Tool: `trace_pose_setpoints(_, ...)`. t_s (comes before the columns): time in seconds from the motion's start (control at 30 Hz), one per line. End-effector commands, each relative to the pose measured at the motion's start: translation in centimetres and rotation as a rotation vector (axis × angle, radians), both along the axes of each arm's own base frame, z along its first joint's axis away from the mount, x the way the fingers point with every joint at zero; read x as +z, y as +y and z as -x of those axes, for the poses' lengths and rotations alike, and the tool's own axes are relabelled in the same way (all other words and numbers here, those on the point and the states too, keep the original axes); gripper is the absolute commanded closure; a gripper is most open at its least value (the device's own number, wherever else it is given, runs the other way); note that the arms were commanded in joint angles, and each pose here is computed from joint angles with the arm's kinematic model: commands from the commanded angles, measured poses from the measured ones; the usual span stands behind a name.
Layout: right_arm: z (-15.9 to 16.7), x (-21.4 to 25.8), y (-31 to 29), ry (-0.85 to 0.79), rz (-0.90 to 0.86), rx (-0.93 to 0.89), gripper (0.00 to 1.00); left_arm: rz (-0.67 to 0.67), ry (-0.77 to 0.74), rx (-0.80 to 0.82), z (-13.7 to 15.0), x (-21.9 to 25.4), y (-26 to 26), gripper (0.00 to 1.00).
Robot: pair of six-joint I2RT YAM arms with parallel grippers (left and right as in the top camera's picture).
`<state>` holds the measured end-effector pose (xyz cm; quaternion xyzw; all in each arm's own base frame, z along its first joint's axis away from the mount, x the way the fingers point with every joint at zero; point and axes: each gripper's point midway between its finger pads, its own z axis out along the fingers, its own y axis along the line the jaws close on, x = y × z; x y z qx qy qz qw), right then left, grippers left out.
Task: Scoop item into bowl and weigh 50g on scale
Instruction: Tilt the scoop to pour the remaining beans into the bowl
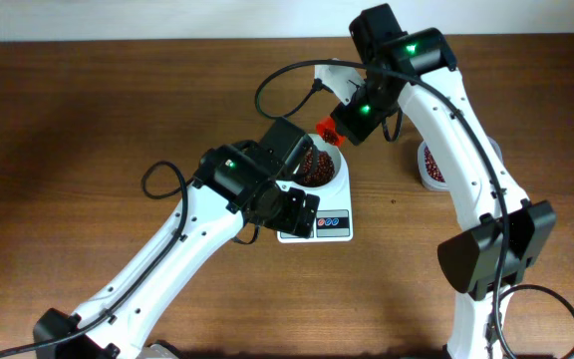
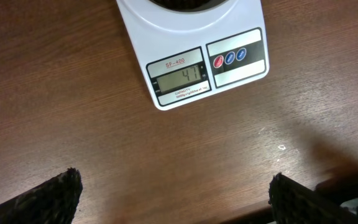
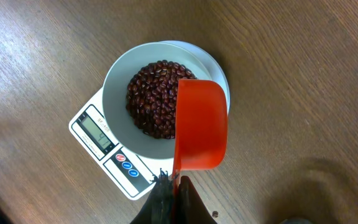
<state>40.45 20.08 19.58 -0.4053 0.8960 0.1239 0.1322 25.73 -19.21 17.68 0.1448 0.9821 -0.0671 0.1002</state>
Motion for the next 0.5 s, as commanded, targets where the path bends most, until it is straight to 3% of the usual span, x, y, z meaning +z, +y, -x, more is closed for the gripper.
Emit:
trace_pose_setpoints(0.0,0.0,1.3,0.7,-0.033,-0.027,0.025,0.96,-0.006,0.003,0.009,0.1,-0.2,0.0,0.01)
trace_pose_setpoints(0.1,0.0,1.3,1.0,-0.037,-0.036,0.030,0.96,-0.006,0.003,0.009,0.1,-0.2,0.0,0.01)
trace_pose_setpoints(0.17,1.2,1.3,1.9,-0.024,-0.047,0.128,0.96,-0.007,0.004,0.009,0.1,-0.2,0.0,0.01)
trace_pose_setpoints(0.47,1.0,1.3,2.4,-0.050,-0.036,0.137,0.96,-0.007,0.004,0.009,0.1,-0.2,0.0,0.01)
